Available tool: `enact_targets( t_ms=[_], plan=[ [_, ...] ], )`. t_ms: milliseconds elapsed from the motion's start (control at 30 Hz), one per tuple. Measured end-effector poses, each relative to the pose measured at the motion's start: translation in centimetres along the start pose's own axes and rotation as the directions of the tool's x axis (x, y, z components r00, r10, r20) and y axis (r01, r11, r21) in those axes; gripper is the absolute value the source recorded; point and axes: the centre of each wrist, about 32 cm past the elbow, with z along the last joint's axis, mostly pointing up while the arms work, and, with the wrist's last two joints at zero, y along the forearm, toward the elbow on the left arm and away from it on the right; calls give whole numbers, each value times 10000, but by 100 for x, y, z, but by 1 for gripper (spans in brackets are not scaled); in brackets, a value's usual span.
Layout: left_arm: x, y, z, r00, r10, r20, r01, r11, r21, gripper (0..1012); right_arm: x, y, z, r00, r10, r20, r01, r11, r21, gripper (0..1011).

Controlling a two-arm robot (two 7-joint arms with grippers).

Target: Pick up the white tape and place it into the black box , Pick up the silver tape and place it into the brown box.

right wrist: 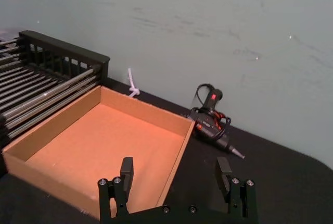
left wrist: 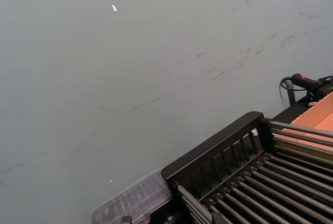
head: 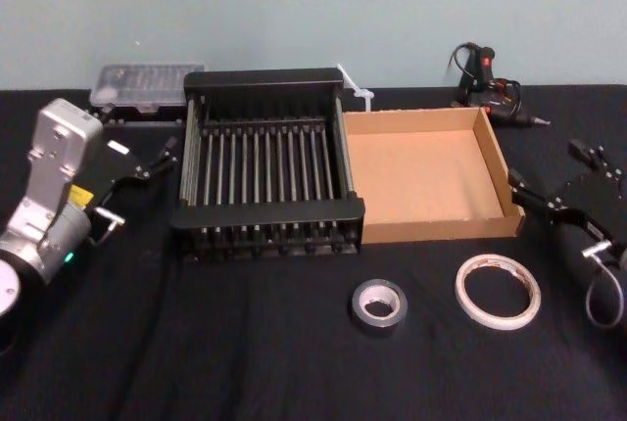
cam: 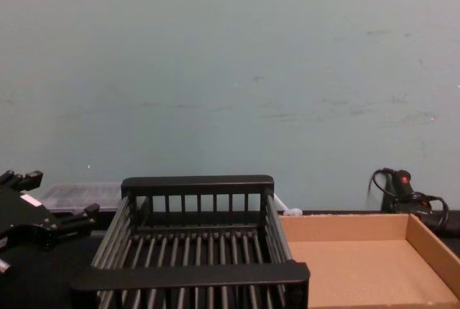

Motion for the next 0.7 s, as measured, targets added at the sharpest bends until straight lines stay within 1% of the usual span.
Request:
enact_targets(
  t_ms=[67,267,400,500,700],
  plan=[
    [0,0,0,10000,0,0,0,10000,0,1001,1,-31,17,10000,65,-72,-66,9999,-76,1002],
    [0,0,0,10000,0,0,0,10000,0,1001,38,-202,99,9990,338,-307,-352,9983,-463,1002],
    [0,0,0,10000,0,0,0,10000,0,1001,47,-276,139,9982,499,-332,-521,9963,-688,1002],
    [0,0,0,10000,0,1,0,10000,-1,1001,47,-311,162,9977,575,-358,-602,9948,-817,1002],
    [0,0,0,10000,1,1,-1,10000,0,1001,52,-374,184,9953,731,-633,-804,9893,-1219,1002]
  ],
)
